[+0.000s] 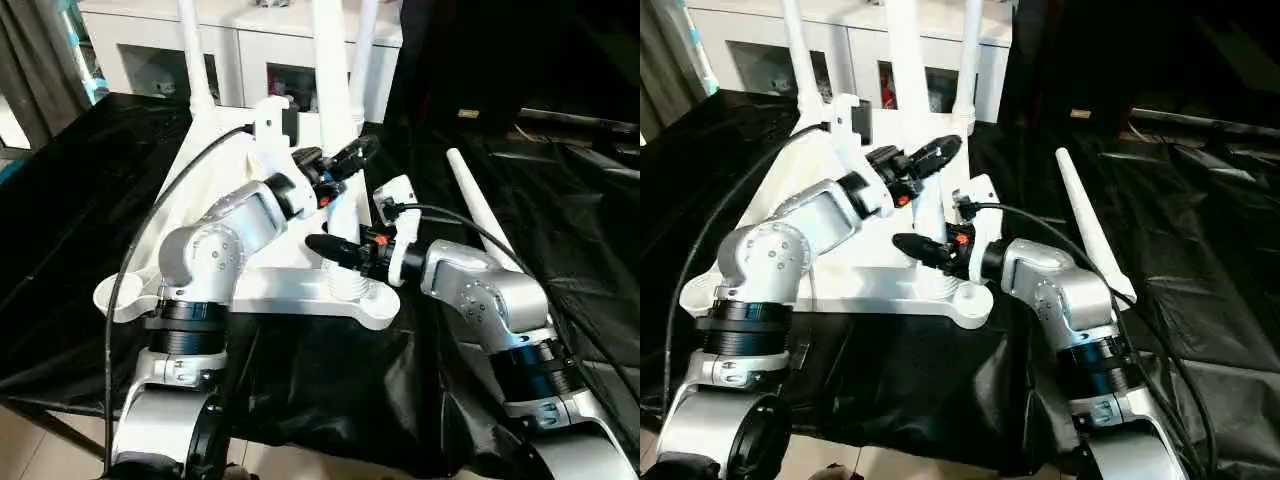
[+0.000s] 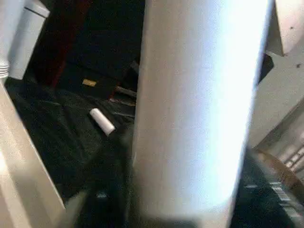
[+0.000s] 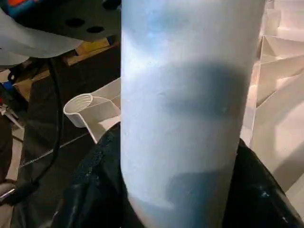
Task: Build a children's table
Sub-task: Pick table leg
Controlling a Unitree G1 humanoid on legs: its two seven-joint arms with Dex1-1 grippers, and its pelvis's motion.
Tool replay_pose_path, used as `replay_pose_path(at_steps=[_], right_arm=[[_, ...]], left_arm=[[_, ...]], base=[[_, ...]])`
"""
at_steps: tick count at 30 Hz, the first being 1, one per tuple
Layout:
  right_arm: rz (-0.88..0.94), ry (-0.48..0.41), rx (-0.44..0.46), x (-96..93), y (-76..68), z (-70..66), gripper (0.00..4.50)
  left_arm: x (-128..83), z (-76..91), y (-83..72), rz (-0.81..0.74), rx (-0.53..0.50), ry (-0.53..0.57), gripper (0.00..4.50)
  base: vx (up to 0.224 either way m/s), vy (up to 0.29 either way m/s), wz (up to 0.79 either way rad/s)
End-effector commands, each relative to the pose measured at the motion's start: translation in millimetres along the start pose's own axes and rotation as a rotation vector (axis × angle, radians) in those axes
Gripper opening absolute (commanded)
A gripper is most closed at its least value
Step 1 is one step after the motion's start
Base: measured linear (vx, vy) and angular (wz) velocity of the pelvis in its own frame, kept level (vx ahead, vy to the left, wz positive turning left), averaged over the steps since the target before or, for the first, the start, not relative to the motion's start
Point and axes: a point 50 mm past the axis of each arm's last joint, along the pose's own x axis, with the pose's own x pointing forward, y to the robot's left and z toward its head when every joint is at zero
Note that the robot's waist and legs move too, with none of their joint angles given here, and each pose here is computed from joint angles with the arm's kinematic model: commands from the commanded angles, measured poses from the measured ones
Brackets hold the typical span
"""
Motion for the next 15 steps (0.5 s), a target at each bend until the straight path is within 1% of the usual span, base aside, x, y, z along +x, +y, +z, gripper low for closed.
replay_pose_path(at_steps=[1, 2, 5, 7, 8, 9, 11, 12, 13, 14, 15], right_arm=[[0.019, -0.033, -0.042, -1.3, 3.4, 9.7, 1.92], [0.017, -0.031, -0.043, -2.0, 3.1, 9.6, 1.91], [0.005, -0.029, -0.053, -3.5, 1.2, 10.2, 1.91], [0.015, -0.031, -0.029, -4.7, -0.3, 10.3, 1.91], [0.030, -0.030, -0.010, -6.8, -1.4, 11.4, 2.47], [0.039, -0.029, -0.004, -8.1, -1.7, 12.2, 2.61], [0.048, -0.017, -0.005, -10.3, -2.5, 13.4, 2.64], [0.054, 0.007, -0.021, -13.1, -4.0, 13.8, 2.77], [0.056, 0.012, -0.024, -13.7, -4.4, 13.8, 2.91], [0.061, 0.028, -0.035, -15.6, -5.5, 13.9, 2.91], [0.061, 0.028, -0.035, -15.6, -5.5, 13.9, 3.05]], left_arm=[[1, 3.8, -1.6, -0.003, 0.004, -0.016, 2.13], [1, 4.4, -2.8, -0.006, 0.005, -0.018, 1.96], [1, 6.6, -5.0, -0.008, 0.011, -0.021, 1.94], [1, 7.8, -5.3, -0.008, 0.022, -0.020, 1.86], [1, 9.2, -6.3, -0.019, 0.032, -0.017, 1.86], [1, 10.0, -7.0, -0.028, 0.036, -0.015, 1.86], [0, 11.4, -8.6, -0.044, 0.044, -0.012, 1.86], [0, 12.2, -10.6, -0.063, 0.058, -0.004, 1.85], [0, 12.2, -11.1, -0.067, 0.061, -0.002, 1.85], [0, 12.4, -12.4, -0.080, 0.071, 0.004, 1.85], [0, 12.4, -12.4, -0.080, 0.071, 0.004, 1.85]], base=[[0.000, 0.000, 0.00], [0.000, 0.000, 0.00], [0.000, 0.000, 0.00], [0.000, 0.000, 0.00], [0.000, 0.000, 0.00], [0.000, 0.000, 0.00], [0.000, 0.000, 0.00], [0.000, 0.000, 0.00], [0.000, 0.000, 0.00], [0.000, 0.000, 0.00], [0.000, 0.000, 0.00]])
